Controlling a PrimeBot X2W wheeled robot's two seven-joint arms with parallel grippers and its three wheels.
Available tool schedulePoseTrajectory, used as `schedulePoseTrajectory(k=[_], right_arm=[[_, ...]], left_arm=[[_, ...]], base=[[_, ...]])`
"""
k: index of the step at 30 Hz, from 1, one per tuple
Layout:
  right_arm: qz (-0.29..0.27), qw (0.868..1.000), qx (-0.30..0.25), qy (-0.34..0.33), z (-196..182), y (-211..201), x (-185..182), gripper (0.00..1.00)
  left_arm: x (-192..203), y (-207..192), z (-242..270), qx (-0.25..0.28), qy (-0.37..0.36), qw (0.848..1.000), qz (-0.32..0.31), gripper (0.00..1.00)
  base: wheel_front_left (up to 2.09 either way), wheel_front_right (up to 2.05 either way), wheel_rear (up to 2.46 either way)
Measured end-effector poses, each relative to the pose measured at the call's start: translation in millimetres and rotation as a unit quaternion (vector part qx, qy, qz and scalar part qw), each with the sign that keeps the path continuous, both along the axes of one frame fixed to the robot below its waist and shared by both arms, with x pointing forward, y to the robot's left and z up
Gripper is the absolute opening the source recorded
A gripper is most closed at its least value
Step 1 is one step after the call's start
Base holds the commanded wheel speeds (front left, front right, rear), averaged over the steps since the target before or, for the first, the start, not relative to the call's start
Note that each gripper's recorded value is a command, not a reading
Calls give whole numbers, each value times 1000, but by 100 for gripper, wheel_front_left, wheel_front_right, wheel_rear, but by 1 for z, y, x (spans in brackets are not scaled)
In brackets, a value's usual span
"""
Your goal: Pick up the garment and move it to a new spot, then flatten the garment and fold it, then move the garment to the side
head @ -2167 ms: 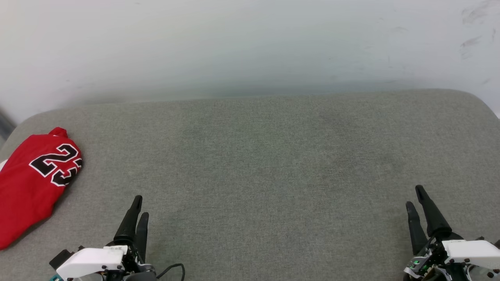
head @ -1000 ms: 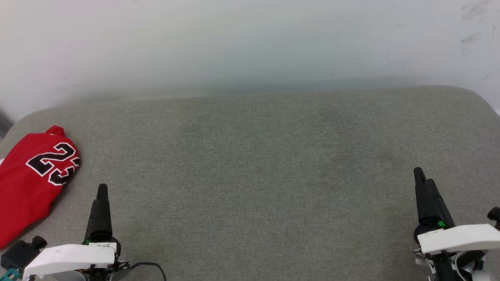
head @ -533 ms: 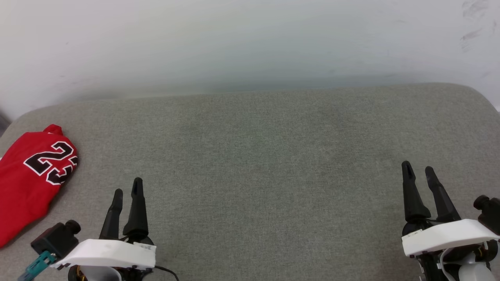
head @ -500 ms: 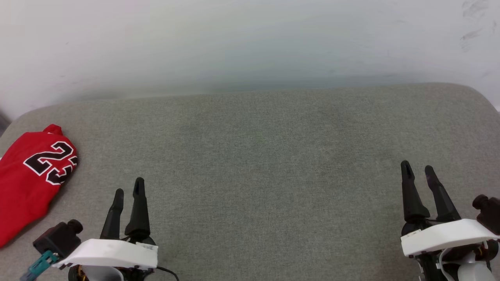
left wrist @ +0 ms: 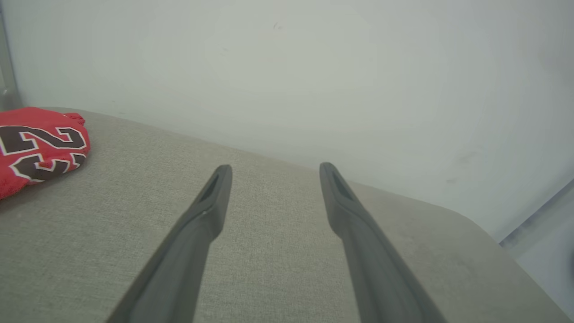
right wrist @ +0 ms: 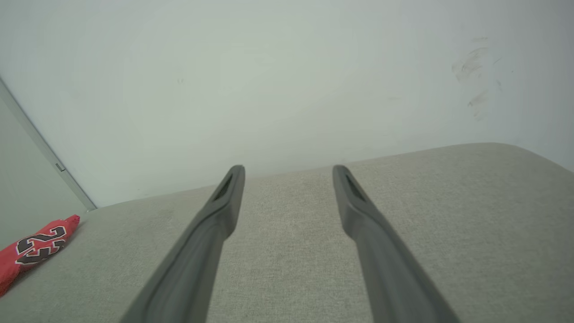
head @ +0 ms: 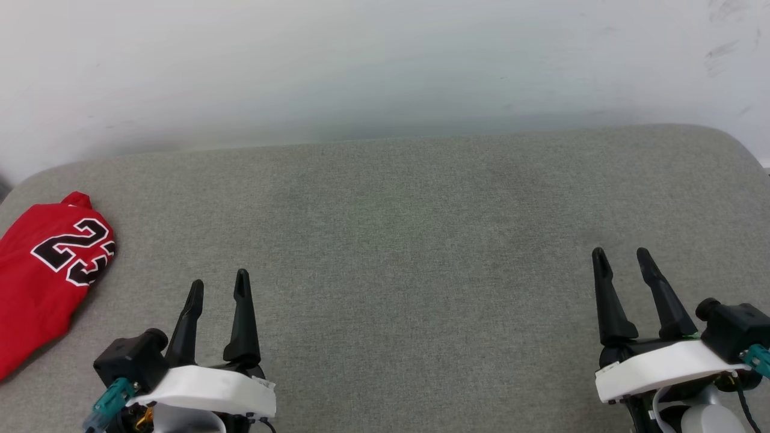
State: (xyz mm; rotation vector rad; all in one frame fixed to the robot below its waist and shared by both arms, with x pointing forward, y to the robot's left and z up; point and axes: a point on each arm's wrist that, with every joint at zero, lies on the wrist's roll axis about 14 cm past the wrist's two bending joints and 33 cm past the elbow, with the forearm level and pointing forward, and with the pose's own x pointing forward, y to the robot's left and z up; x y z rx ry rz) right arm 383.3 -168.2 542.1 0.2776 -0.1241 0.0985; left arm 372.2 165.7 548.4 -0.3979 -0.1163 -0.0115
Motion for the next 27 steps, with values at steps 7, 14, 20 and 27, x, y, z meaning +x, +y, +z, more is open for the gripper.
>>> schedulePoseTrajectory(k=[7, 14, 20, 27], right_arm=[[2, 999, -41, 3, -6, 3, -2, 100], [1, 996, -85, 0, -8, 3, -3, 100], [2, 993, -120, -8, -7, 5, -3, 100], [5, 989, -144, -22, -2, 8, -4, 100]], left_arm=[[-2, -13, 1, 68, -4, 998, -10, 100], [-5, -23, -7, 108, 1, 994, -17, 100], [-6, -34, -11, 155, -5, 987, -33, 100], [-6, -38, -4, 169, -21, 985, -28, 100]], base=[[0, 0, 0], [0, 0, 0], [0, 0, 0], [0, 0, 0]])
